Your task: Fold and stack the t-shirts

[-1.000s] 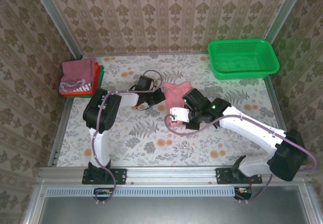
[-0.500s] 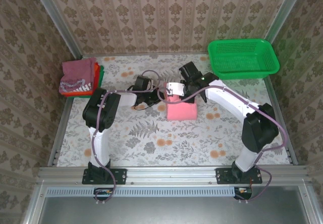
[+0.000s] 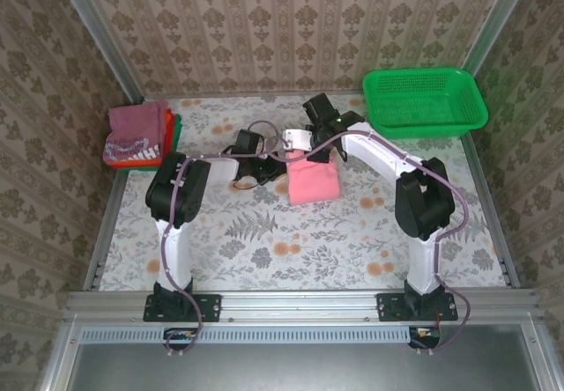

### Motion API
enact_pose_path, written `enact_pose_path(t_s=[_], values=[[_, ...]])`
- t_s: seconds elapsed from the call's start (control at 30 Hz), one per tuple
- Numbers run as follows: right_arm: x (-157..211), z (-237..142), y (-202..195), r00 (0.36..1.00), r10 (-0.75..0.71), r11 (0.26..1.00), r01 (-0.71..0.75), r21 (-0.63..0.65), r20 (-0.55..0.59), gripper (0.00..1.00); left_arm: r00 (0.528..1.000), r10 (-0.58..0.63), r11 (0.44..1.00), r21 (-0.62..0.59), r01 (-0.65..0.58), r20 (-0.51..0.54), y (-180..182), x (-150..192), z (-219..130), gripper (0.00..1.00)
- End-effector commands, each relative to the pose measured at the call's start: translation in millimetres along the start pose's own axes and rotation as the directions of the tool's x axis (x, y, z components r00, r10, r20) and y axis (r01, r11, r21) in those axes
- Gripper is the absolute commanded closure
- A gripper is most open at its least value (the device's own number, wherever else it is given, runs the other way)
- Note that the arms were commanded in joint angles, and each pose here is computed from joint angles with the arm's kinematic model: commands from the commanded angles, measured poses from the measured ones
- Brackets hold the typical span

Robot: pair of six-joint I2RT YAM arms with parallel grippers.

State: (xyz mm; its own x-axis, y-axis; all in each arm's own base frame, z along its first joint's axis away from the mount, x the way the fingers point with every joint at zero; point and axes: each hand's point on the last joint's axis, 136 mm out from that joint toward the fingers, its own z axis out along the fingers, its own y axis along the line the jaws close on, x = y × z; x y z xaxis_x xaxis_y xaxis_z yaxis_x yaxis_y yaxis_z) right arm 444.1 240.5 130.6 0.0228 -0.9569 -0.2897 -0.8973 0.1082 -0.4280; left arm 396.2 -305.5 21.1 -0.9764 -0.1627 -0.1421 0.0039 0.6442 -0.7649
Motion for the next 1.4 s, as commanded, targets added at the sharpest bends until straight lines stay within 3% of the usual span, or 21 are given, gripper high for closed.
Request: enact_pose_path(t_s=[0.0,0.7,0.73,0.9,0.97,1.07,1.2,1.3,1.37], values=[[-3.9,5.4,-20.3,1.000,-0.001,0.999,0.000,0.053,0.019,1.00,0.981,-0.148,0.964,-0.239,0.115,-0.127,85.3,53.2,18.8,1.00],[16.4,57.3,-50.2,0.997,0.076,0.988,-0.071,0.136,-0.034,0.99,0.980,-0.149,0.965,-0.236,0.115,-0.132,83.9,52.4,18.3,1.00],[17.7,60.0,-51.0,0.996,0.079,0.987,-0.073,0.140,-0.038,0.95,0.980,-0.148,0.965,-0.235,0.115,-0.130,83.5,52.0,17.8,1.00],[13.7,56.4,-62.8,0.991,0.136,0.970,-0.132,0.203,-0.003,0.30,0.981,-0.148,0.965,-0.235,0.115,-0.127,82.9,54.2,14.6,1.00],[11.9,46.8,-69.8,0.984,0.178,0.953,-0.180,0.243,0.029,0.17,0.982,-0.143,0.966,-0.234,0.112,-0.122,80.9,53.6,12.7,1.00],[6.5,26.1,-80.4,0.959,0.257,0.911,-0.281,0.301,0.119,0.09,0.986,-0.132,0.968,-0.227,0.106,-0.103,75.3,50.3,7.9,1.00],[7.8,-4.8,-95.0,0.855,0.433,0.785,-0.513,0.346,0.286,0.07,0.994,-0.094,0.976,-0.203,0.082,-0.047,61.2,39.9,-3.1,1.00],[29.4,-20.4,-95.4,0.652,0.658,0.594,-0.757,0.271,0.377,0.04,0.998,-0.056,0.980,-0.192,0.057,0.008,47.3,29.2,-15.7,0.91],[44.9,-18.9,-83.5,0.492,0.790,0.472,-0.869,0.150,0.365,0.00,0.999,-0.027,0.982,-0.188,0.035,0.046,36.8,21.4,-25.0,0.83]])
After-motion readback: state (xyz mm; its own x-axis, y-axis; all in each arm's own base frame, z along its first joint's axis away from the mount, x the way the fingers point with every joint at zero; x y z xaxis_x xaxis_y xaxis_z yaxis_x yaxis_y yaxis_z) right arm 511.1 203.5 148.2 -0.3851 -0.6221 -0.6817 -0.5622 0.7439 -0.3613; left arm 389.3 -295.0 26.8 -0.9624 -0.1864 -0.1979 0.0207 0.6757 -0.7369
